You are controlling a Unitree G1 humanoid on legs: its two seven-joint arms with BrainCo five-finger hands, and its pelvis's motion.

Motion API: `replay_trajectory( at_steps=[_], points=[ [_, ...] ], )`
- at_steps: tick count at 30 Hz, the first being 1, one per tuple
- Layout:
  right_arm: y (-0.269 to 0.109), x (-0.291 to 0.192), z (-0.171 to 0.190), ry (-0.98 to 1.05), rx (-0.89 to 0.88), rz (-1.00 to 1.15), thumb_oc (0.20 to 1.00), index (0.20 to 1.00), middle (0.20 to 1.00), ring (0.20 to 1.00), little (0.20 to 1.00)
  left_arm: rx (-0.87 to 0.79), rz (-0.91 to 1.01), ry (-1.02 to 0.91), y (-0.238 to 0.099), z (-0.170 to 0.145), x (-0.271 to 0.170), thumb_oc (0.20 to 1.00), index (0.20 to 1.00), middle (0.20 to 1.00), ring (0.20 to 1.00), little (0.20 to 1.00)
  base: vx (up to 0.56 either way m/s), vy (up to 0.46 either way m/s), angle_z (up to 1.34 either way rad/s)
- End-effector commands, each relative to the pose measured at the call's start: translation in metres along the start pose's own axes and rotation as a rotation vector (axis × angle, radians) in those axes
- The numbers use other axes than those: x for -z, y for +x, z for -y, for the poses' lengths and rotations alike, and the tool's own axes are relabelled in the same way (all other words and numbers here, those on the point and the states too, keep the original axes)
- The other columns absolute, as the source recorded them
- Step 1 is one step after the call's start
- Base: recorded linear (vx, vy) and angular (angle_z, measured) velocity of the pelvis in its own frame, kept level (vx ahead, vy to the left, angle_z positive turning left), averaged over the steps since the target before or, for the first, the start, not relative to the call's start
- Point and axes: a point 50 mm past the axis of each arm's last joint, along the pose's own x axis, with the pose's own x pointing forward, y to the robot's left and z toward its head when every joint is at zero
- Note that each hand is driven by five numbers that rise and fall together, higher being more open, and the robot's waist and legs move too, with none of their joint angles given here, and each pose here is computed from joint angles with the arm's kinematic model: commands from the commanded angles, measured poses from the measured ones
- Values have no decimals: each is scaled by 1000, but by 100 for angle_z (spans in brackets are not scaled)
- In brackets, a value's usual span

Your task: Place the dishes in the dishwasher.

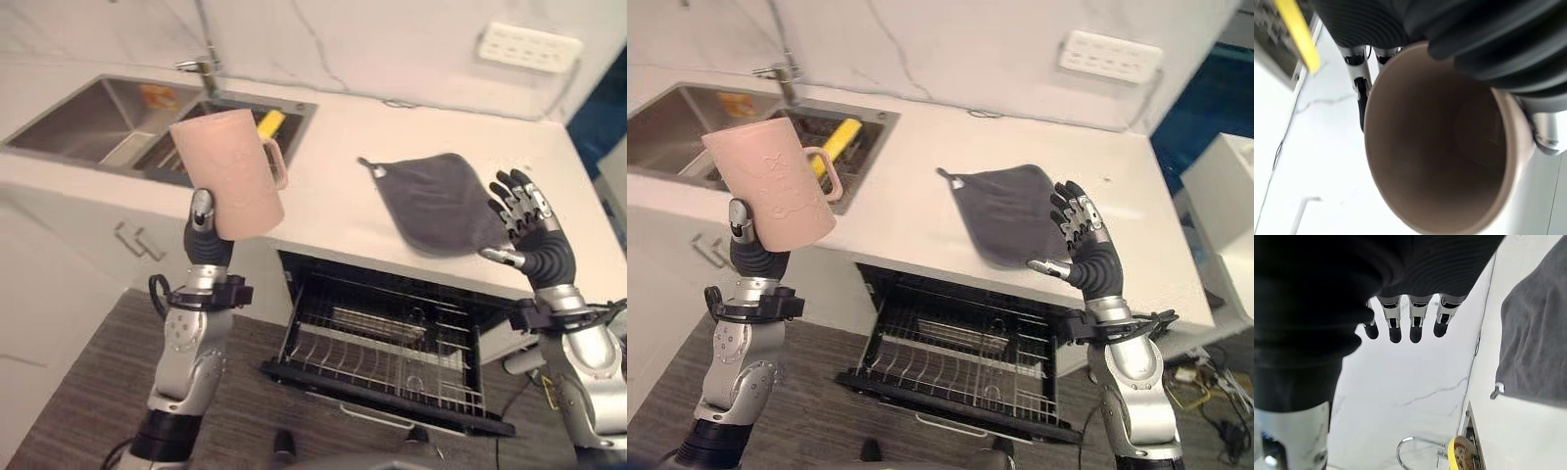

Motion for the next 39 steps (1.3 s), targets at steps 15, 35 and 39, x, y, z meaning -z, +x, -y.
replay_trajectory(
  at_steps=[15, 35, 39],
  points=[
    [31, -21, -15, 171, -113, 87, 1000, 1000, 1000, 1000, 1000, -37, 126, 447, 9, 7, -9, 200, 200, 200, 200, 200, -29, -112, -14],
    [65, -27, -88, 511, -403, -7, 1000, 1000, 1000, 1000, 1000, 101, 299, 938, 31, 48, 26, 200, 200, 200, 200, 200, 9, -13, -2],
    [71, -33, -101, 555, -438, -9, 1000, 1000, 1000, 1000, 1000, 132, 321, 949, 33, 56, 29, 200, 200, 200, 200, 200, 0, 0, 0]
  ],
)
